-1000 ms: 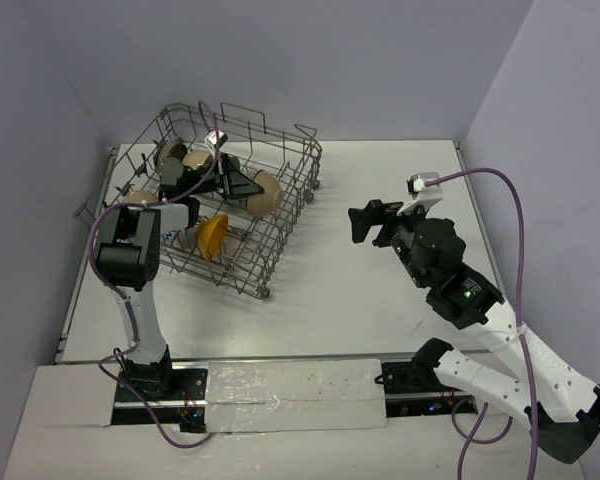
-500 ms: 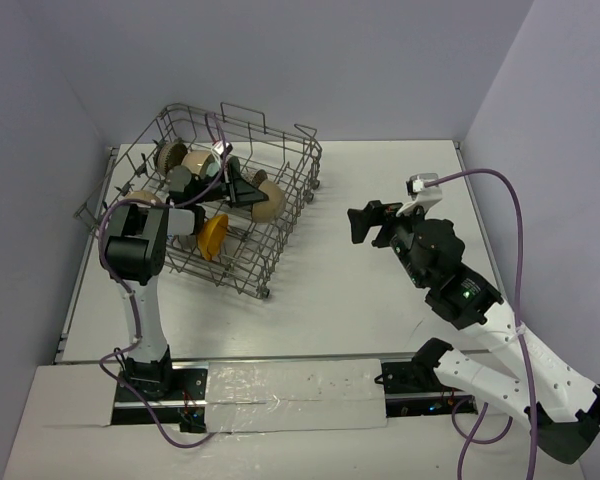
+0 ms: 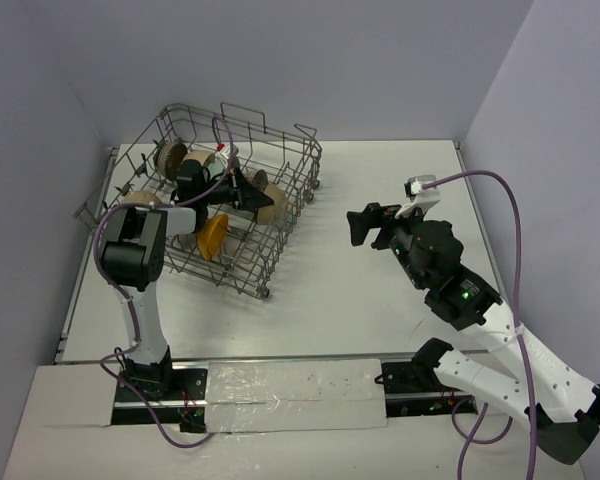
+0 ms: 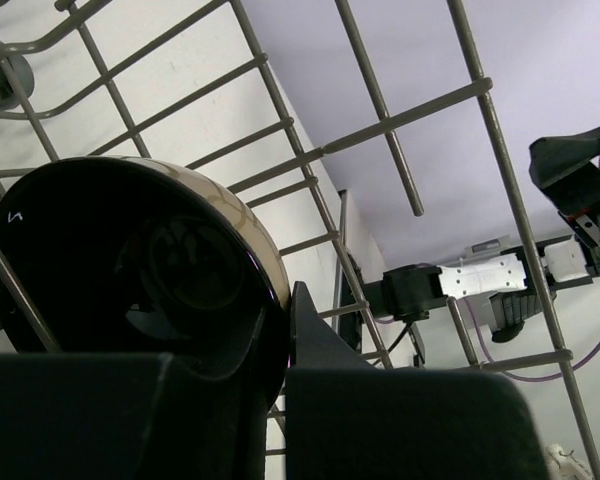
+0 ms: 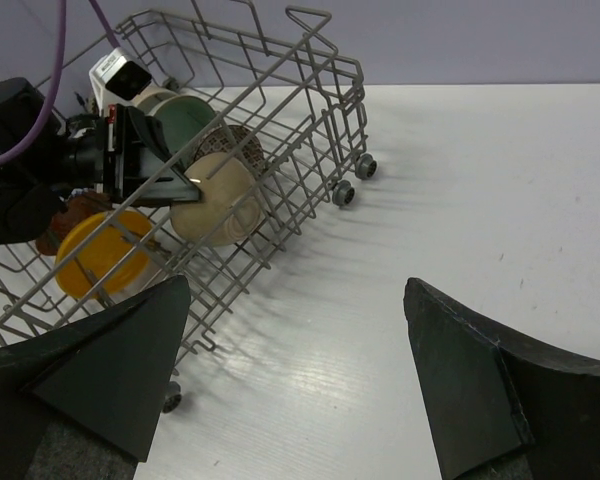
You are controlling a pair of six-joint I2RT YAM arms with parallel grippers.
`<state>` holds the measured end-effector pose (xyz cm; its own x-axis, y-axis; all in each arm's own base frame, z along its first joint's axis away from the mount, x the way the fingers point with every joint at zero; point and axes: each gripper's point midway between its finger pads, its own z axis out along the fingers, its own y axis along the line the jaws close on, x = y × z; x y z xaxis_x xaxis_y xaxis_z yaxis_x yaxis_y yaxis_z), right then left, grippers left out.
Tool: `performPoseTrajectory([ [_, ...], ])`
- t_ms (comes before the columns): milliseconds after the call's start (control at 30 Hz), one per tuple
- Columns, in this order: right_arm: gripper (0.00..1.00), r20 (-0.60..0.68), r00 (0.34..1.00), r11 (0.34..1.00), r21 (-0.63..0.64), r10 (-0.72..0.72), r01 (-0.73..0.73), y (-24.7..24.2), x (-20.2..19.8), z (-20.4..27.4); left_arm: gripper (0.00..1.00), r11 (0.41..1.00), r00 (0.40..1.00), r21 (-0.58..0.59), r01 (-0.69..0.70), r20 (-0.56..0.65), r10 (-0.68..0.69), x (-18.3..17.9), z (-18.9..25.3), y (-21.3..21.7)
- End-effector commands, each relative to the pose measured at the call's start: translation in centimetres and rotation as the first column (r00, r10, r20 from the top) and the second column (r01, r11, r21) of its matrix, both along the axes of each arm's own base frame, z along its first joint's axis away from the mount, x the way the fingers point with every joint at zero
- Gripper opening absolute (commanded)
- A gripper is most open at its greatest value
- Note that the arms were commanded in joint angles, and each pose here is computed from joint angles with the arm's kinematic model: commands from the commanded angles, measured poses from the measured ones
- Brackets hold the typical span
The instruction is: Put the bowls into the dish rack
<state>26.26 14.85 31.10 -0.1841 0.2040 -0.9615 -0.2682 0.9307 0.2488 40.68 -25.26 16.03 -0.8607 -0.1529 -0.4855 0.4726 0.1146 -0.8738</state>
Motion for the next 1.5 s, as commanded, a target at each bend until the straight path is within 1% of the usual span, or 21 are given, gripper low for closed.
performPoseTrajectory([
  [0, 0.95, 0.042, 0.999, 0.999, 0.037, -0.006, 0.005, -0.2, -0.1, 1.3, 0.08, 0.99, 0.992, 0.089, -0.114, 0.066, 0.108, 2.3, -0.7, 1.4],
  [67, 0.95, 0.045, 0.999, 0.999, 0.04, -0.005, 0.003, -0.2, -0.2, 1.4, 0.12, 0.981, 0.985, 0.13, -0.145, 0.113, 0.131, 2.9, -0.7, 1.7],
  [133, 0.95, 0.049, 0.999, 0.999, 0.043, -0.005, 0.003, -0.3, -0.3, 1.5, 0.19, 0.973, 0.985, 0.167, -0.161, 0.09, 0.147, 3.0, -1.2, 2.1],
  [333, 0.95, 0.053, 0.999, 0.999, 0.053, 0.007, -0.009, -0.2, -0.5, 1.7, 0.28, 0.949, 0.972, 0.213, -0.231, 0.091, 0.216, 3.7, -1.6, 3.6],
  [500, 0.94, 0.055, 0.998, 0.998, 0.059, 0.014, -0.017, 0.0, -0.5, 1.8, 0.32, 0.931, 0.966, 0.258, -0.259, 0.092, 0.243, 3.9, -2.2, 4.1],
  [733, 0.94, 0.06, 0.998, 0.998, 0.061, 0.025, -0.028, 0.1, -0.6, 2.1, 0.33, 0.908, 0.957, 0.305, -0.288, 0.075, 0.279, 4.0, -3.4, 4.6],
  [1000, 0.94, 0.058, 0.998, 0.997, 0.059, 0.037, -0.04, 0.5, -0.5, 2.0, 0.34, 0.896, 0.957, 0.338, -0.289, 0.07, 0.282, 3.7, -4.0, 4.1],
  [1300, 0.94, 0.057, 0.997, 0.997, 0.059, 0.046, -0.049, 0.7, -0.5, 2.0, 0.38, 0.885, 0.958, 0.37, -0.282, 0.062, 0.279, 3.0, -4.4, 3.4],
  [1433, 0.94, 0.058, 0.997, 0.997, 0.058, 0.043, -0.047, 0.6, -0.6, 1.9, 0.45, 0.872, 0.946, 0.371, -0.32, 0.079, 0.314, 3.0, -3.4, 3.8],
  [1467, 0.94, 0.059, 0.998, 0.998, 0.056, 0.039, -0.042, 0.5, -0.6, 1.9, 0.47, 0.869, 0.942, 0.365, -0.334, 0.096, 0.321, 2.9, -2.4, 3.9],
])
